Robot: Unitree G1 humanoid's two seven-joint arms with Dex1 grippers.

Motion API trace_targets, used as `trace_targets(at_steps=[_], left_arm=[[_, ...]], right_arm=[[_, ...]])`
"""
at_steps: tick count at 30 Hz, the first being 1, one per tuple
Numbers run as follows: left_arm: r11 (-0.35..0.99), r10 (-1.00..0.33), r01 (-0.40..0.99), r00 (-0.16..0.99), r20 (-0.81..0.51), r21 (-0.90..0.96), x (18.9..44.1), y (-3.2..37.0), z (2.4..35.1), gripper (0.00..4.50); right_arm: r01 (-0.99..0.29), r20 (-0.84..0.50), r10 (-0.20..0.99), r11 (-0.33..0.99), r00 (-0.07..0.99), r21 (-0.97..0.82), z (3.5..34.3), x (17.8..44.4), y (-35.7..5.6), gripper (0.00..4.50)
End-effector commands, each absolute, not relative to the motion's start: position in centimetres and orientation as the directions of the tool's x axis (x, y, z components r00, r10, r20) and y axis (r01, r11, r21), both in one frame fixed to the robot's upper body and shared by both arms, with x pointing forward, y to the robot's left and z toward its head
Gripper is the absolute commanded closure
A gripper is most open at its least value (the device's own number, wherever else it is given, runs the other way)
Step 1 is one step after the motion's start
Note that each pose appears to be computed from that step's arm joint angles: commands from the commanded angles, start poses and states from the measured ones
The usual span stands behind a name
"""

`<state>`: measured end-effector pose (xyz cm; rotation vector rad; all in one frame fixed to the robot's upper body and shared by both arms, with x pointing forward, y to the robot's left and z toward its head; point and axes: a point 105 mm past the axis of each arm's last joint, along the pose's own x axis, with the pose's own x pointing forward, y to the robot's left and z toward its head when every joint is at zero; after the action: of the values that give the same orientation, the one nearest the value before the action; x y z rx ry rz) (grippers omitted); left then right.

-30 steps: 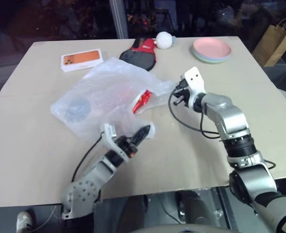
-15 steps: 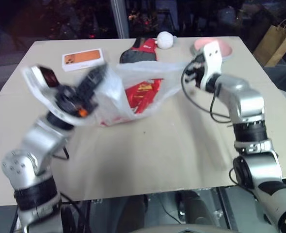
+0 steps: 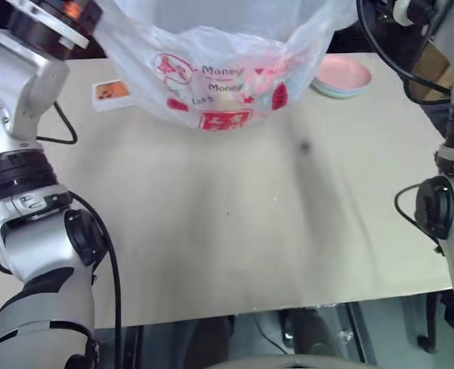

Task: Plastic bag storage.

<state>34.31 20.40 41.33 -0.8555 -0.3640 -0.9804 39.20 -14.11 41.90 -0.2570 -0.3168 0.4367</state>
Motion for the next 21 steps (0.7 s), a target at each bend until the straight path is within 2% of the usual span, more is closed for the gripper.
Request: trace_targets(at_steps=[1, 5, 7, 10, 12, 17, 18, 21], left_arm=[[0.34, -0.621, 0.832, 0.548, 0.56, -0.438, 34.6, 19.6, 39.5, 4.42], [0.459, -0.68, 0.781, 0.615, 0.398, -0.423, 35.4, 17.9, 33.4, 4.42], [0.494, -0.707, 0.771, 0.626, 0.331, -0.403, 34.9, 16.9, 30.7, 4.42], [0.542, -0.75, 0.763, 0.628, 0.207, -0.352, 33.4, 15.6, 26.1, 4.42], [0.564, -0.768, 0.765, 0.625, 0.143, -0.311, 31.9, 14.9, 23.9, 4.42], [0.617, -0.783, 0.767, 0.621, -0.035, -0.176, 28.7, 14.6, 19.1, 4.42], [0.621, -0.783, 0.769, 0.619, -0.063, -0.155, 28.2, 14.8, 18.4, 4.42], [0.617, -0.785, 0.763, 0.614, -0.081, -0.192, 26.8, 16.1, 16.9, 4.5]], right_arm=[[-0.314, 0.232, 0.405, 0.884, 0.884, -0.347, 41.1, 36.9, -16.0, 4.5], [-0.345, 0.14, 0.41, 0.875, 0.901, -0.339, 35.6, 35.6, -15.4, 4.5], [-0.354, 0.09, 0.405, 0.871, 0.91, -0.34, 32.6, 34.9, -15.1, 4.5], [-0.407, 0.001, 0.428, 0.86, 0.904, -0.307, 27.6, 33.4, -14.1, 4.5], [-0.441, -0.081, 0.443, 0.82, 0.893, -0.364, 24.1, 31.9, -13.8, 4.5], [-0.541, -0.225, 0.492, 0.762, 0.841, -0.356, 18.7, 28.0, -13.7, 4.5], [-0.533, -0.229, 0.482, 0.752, 0.846, -0.387, 18.4, 27.6, -14.2, 4.5], [-0.512, -0.243, 0.451, 0.741, 0.859, -0.434, 17.2, 26.3, -15.8, 3.68]])
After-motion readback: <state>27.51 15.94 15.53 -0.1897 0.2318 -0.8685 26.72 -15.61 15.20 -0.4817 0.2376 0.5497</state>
